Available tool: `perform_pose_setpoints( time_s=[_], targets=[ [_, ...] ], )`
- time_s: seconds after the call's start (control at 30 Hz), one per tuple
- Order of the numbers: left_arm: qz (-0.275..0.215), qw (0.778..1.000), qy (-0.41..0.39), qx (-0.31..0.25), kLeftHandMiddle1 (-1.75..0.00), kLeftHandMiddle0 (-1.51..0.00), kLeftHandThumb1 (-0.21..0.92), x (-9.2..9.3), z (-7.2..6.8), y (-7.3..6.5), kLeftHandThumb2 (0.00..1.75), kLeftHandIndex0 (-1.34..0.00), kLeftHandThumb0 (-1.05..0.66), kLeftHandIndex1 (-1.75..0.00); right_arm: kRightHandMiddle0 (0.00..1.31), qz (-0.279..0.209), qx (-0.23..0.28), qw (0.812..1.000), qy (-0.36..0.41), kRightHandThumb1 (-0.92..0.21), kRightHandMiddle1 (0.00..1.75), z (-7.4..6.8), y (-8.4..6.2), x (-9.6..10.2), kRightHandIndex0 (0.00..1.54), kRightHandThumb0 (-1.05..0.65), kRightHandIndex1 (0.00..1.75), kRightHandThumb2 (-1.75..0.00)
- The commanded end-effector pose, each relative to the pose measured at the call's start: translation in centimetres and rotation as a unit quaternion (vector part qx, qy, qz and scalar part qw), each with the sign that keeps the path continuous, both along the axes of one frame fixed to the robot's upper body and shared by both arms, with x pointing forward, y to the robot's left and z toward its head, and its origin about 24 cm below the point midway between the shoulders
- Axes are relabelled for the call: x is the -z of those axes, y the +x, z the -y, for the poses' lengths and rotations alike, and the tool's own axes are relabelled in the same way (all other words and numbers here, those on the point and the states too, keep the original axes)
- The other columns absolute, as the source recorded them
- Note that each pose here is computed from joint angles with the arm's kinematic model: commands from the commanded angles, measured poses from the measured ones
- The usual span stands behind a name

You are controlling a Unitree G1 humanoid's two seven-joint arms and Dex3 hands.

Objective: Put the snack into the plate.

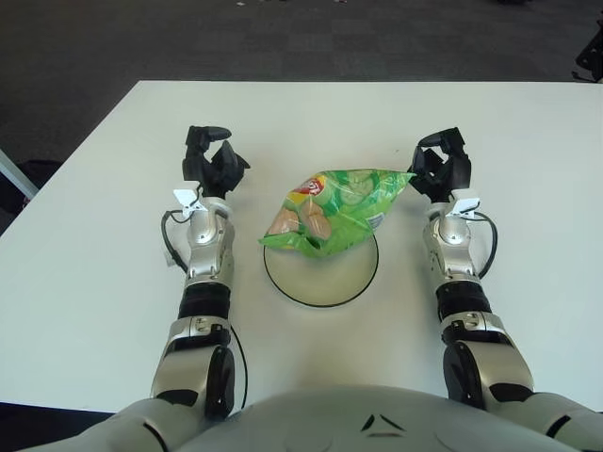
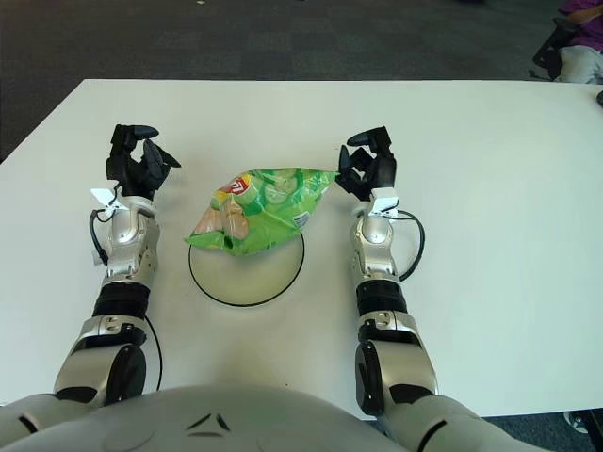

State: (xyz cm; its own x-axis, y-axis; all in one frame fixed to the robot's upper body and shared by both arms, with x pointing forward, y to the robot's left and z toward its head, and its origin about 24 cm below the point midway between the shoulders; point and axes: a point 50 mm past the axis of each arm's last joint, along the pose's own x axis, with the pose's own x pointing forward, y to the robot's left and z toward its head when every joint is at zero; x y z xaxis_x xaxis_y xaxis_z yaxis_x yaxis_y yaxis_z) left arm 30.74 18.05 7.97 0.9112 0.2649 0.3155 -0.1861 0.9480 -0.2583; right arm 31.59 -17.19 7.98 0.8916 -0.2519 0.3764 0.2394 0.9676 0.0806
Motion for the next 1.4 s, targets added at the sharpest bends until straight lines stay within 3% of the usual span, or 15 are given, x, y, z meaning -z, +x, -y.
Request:
perform_pose_setpoints(
  time_s=[0.0,0.43,0.7,0.87,1.37],
  targets=[
    [0.002,1.000,0.001,0.011,-1.75,-0.88,0.66,-0.1,0.1,-0.3,0.86,-0.36,-0.38,-1.75,0.30,0.004,0.003,1.000,0.008,-0.75,1.75,0.1,-0.2,-0.2,0.85,-0.37,1.75,-0.74],
    [-0.003,1.000,0.014,0.019,-1.75,-0.89,0.66,-0.3,0.4,-0.4,0.86,-0.36,-0.38,-1.75,0.31,0.001,0.002,1.000,0.012,-0.75,1.75,0.0,-0.2,-0.4,0.85,-0.37,1.75,-0.75],
    [-0.043,0.996,0.070,0.017,-1.75,-0.89,0.66,0.1,0.7,-0.2,0.86,-0.36,-0.38,-1.75,0.29,-0.102,0.004,0.995,0.020,-0.78,1.75,0.0,0.6,1.4,0.84,-0.36,1.75,-0.70],
    [-0.087,0.991,0.095,0.031,-1.75,-0.89,0.66,0.9,0.4,0.2,0.86,-0.36,-0.38,-1.75,0.28,-0.137,-0.002,0.990,0.020,-0.80,1.75,0.2,1.0,2.1,0.83,-0.36,1.75,-0.68],
    [-0.115,0.986,0.111,0.047,-1.75,-0.89,0.68,1.7,0.2,0.8,0.83,-0.35,-0.38,-1.75,0.27,-0.139,-0.020,0.990,0.015,-0.81,1.75,0.1,1.2,2.1,0.85,-0.36,1.75,-0.66]
  ],
)
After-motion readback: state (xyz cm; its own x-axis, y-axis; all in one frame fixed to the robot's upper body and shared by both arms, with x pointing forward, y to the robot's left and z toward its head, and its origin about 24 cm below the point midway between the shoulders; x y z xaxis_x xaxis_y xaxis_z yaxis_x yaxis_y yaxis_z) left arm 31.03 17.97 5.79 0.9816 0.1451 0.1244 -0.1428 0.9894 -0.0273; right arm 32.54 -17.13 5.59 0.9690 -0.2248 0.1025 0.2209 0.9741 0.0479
